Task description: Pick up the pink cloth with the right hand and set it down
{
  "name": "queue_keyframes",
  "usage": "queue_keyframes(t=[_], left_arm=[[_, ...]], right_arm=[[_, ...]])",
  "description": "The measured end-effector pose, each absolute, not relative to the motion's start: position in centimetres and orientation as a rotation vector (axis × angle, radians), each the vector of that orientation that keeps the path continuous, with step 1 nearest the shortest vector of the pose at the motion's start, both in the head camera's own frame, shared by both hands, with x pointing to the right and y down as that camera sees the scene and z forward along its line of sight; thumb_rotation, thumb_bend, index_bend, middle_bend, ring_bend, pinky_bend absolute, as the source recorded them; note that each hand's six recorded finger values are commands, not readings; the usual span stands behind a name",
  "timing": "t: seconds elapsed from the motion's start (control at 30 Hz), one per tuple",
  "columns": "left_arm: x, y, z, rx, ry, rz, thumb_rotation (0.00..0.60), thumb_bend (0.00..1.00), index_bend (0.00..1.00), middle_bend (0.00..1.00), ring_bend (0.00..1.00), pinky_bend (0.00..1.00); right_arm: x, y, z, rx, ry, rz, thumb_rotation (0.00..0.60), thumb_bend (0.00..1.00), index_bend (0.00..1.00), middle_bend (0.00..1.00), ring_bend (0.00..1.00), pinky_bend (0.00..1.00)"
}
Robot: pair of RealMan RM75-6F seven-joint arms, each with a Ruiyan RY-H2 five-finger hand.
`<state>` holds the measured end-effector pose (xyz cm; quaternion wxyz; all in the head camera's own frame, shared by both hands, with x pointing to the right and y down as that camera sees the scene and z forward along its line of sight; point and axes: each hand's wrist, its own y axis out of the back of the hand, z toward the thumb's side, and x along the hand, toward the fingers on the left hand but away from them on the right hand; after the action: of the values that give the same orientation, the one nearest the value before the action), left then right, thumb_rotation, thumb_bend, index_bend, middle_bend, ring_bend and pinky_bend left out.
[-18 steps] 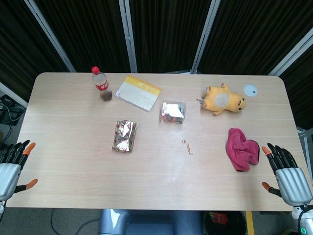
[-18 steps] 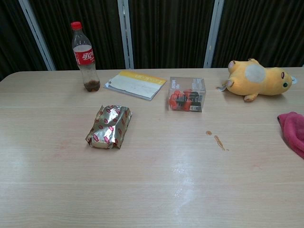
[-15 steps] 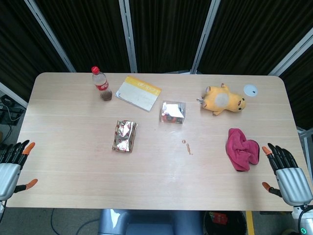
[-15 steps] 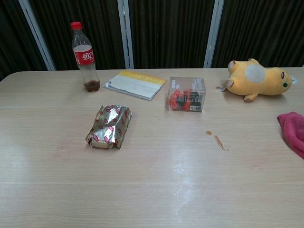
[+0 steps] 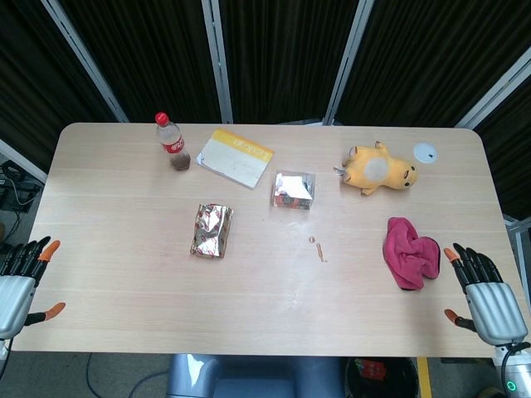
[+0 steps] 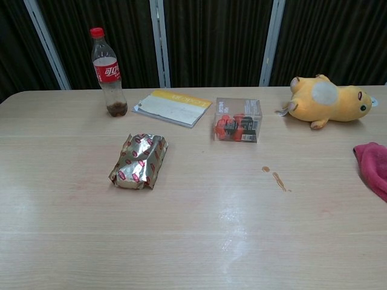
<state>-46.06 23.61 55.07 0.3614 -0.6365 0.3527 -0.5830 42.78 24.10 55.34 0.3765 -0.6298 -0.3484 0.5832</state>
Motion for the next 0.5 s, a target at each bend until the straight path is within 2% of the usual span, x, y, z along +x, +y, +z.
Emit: queue_keyframes(t=[0.2, 0.5], left_arm=[[-45.6, 23.6, 55.2, -1.657, 0.903, -1.483, 0.6, 0.0, 0.0, 0.0, 0.0, 0.0], [-45.8, 23.5, 55.2, -1.667, 0.919, -1.487, 0.6, 0.0, 0.0, 0.0, 0.0, 0.0]], right_arm=[[41.9, 22.6, 56.7, -1.622, -0.872, 1.538, 0.6, 0.0, 0.0, 0.0, 0.0, 0.1], [40.8, 20.3, 61.3, -1.604, -0.821, 1.648, 0.6, 0.0, 0.01, 0.0, 0.0, 0.1]])
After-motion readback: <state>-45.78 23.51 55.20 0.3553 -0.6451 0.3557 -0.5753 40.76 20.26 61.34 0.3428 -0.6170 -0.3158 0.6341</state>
